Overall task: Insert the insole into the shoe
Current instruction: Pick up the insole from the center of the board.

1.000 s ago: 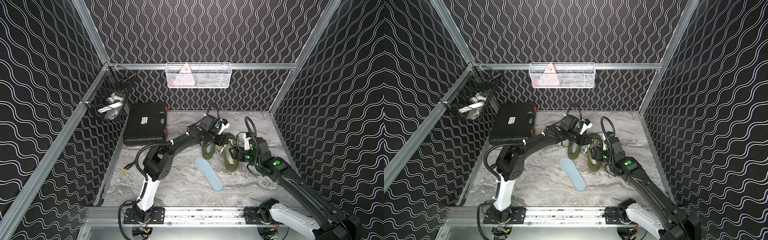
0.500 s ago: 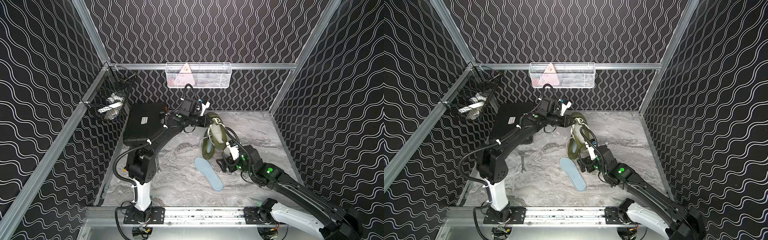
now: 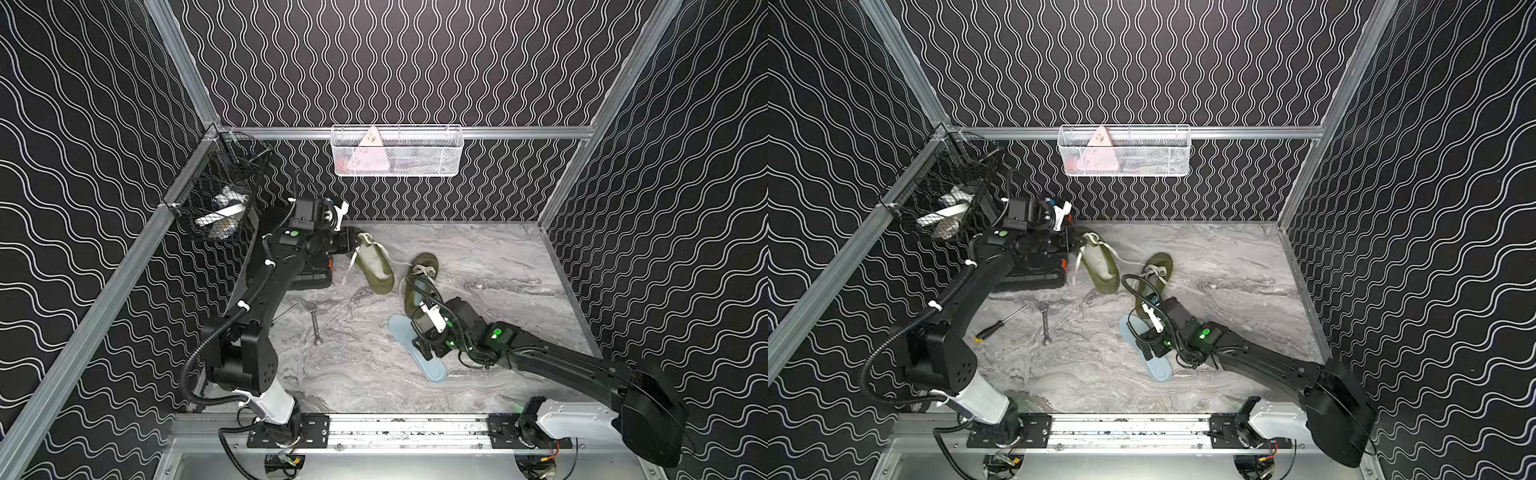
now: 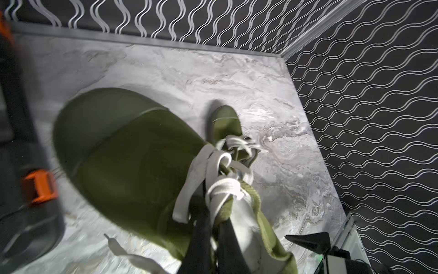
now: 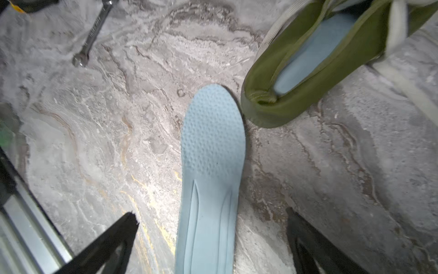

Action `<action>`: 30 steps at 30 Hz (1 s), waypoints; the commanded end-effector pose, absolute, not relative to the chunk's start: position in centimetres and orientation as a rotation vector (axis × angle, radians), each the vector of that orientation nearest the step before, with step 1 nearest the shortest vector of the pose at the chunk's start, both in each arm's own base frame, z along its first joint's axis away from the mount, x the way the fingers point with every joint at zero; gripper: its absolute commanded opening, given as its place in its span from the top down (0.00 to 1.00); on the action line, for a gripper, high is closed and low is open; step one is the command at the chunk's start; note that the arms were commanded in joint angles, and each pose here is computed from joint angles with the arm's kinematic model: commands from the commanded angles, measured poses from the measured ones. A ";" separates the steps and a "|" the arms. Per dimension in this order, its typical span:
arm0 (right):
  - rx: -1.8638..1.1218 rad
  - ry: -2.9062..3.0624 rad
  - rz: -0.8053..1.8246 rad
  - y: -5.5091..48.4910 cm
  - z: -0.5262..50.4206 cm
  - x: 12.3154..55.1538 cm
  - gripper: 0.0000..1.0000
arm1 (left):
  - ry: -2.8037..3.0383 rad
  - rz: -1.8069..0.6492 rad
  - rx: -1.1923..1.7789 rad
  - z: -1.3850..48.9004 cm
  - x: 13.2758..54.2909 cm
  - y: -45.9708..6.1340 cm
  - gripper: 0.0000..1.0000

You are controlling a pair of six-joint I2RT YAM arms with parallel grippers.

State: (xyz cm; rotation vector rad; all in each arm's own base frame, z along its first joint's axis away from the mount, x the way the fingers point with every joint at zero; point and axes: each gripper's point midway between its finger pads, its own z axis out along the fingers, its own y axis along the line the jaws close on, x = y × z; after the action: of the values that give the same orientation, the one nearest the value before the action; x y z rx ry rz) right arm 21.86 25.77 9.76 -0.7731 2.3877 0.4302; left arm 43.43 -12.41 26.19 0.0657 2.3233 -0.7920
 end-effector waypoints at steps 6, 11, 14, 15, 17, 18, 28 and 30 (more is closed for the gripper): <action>-0.796 2.453 0.265 26.5 6.0 22.4 0.00 | 2.290 -0.821 0.079 27.0 41.5 -10.3 1.00; -0.840 2.464 0.233 27.0 4.8 22.3 0.00 | 2.291 -0.839 0.061 26.7 41.2 -10.1 1.00; -0.870 2.473 0.213 27.3 4.0 22.2 0.00 | 2.293 -0.834 0.059 26.7 41.2 -10.0 1.00; -0.877 2.472 0.210 27.4 3.8 22.1 0.00 | 2.293 -0.834 0.056 26.7 41.1 -9.9 1.00; -0.890 2.471 0.208 27.7 3.3 22.1 0.00 | 2.292 -0.835 0.054 26.7 41.1 -9.9 1.00; -0.896 2.475 0.205 27.7 3.0 22.0 0.01 | 2.294 -0.838 0.054 26.6 41.0 -10.0 1.00; -0.870 2.500 0.076 26.7 1.0 22.9 0.14 | 2.302 -0.840 0.048 26.1 40.8 -9.9 1.00; -0.868 2.502 0.061 26.6 0.9 22.9 0.20 | 2.304 -0.843 0.049 26.1 40.8 -9.9 1.00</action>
State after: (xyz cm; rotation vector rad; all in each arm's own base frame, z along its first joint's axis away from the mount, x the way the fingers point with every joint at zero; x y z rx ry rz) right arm 22.77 28.11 1.58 -0.8675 2.4854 0.1722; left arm 40.61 -9.55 24.85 0.0064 2.3552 -0.8198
